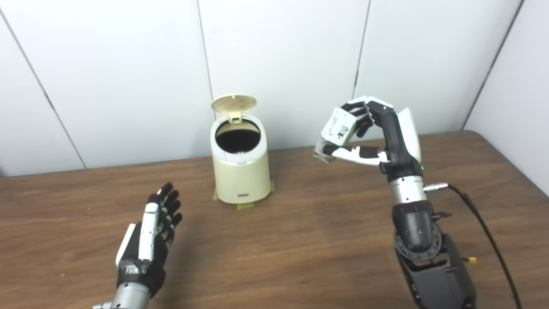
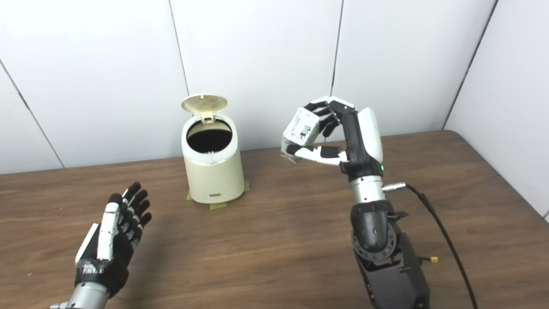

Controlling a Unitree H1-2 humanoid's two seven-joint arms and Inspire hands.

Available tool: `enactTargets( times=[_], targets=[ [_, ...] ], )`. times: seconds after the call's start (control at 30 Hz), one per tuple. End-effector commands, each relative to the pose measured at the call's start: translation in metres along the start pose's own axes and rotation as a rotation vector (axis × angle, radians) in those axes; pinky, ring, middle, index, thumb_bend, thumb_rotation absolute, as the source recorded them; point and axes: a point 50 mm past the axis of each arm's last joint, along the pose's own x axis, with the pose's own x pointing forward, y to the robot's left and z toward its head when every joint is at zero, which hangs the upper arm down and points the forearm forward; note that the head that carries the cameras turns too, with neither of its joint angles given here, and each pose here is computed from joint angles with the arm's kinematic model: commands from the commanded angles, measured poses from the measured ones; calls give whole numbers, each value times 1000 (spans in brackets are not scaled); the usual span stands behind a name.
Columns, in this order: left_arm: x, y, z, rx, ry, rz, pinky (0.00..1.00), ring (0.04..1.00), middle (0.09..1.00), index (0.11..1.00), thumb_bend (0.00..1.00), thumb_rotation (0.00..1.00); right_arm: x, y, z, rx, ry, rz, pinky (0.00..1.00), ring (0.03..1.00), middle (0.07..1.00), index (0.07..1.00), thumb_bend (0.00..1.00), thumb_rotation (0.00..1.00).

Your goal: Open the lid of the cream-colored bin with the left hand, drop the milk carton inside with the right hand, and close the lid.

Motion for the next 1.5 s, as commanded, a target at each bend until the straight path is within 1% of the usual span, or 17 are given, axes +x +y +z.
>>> enactTargets(
  times=[0.0, 0.13, 0.3, 0.5, 0.6, 0.8, 0.97, 1.13, 1.47],
  targets=[
    [4, -5, 12, 18, -78, -17, 1000, 997, 981, 982, 502, 965, 29, -1, 36, 43, -135, -49, 293, 380, 485, 522, 517, 0],
    [4, -6, 10, 12, -81, -27, 1000, 1000, 993, 990, 510, 968, 38, 23, 55, 70, -151, -16, 284, 370, 477, 536, 514, 0],
    [3, -11, 9, 2, -82, -31, 1000, 1000, 989, 993, 497, 976, 45, 45, 61, 96, -179, 30, 295, 377, 482, 532, 515, 0],
    [3, -17, 9, -2, -85, -25, 1000, 1000, 988, 991, 496, 973, 55, 68, 61, 127, -208, 74, 291, 378, 483, 531, 516, 0],
    [3, -20, 10, 3, -87, -22, 1000, 1000, 983, 986, 501, 968, 60, 78, 57, 106, -230, 94, 295, 383, 485, 528, 516, 0],
    [3, -25, 10, 17, -93, -16, 1000, 987, 969, 977, 510, 980, 67, 97, 49, 114, -222, 116, 298, 380, 479, 530, 516, 0],
    [2, -28, 12, 15, -99, -11, 1000, 983, 959, 972, 513, 974, 76, 104, 43, 121, -202, 108, 299, 379, 481, 526, 516, 0],
    [0, -32, 11, 9, -98, -22, 1000, 981, 954, 965, 521, 972, 85, 106, 33, 90, -191, 93, 314, 386, 487, 524, 517, 0],
    [-6, -40, 8, 6, -92, -30, 984, 964, 941, 963, 529, 950, 87, 110, 10, 52, -148, 77, 310, 381, 488, 524, 516, 0]
  ],
)
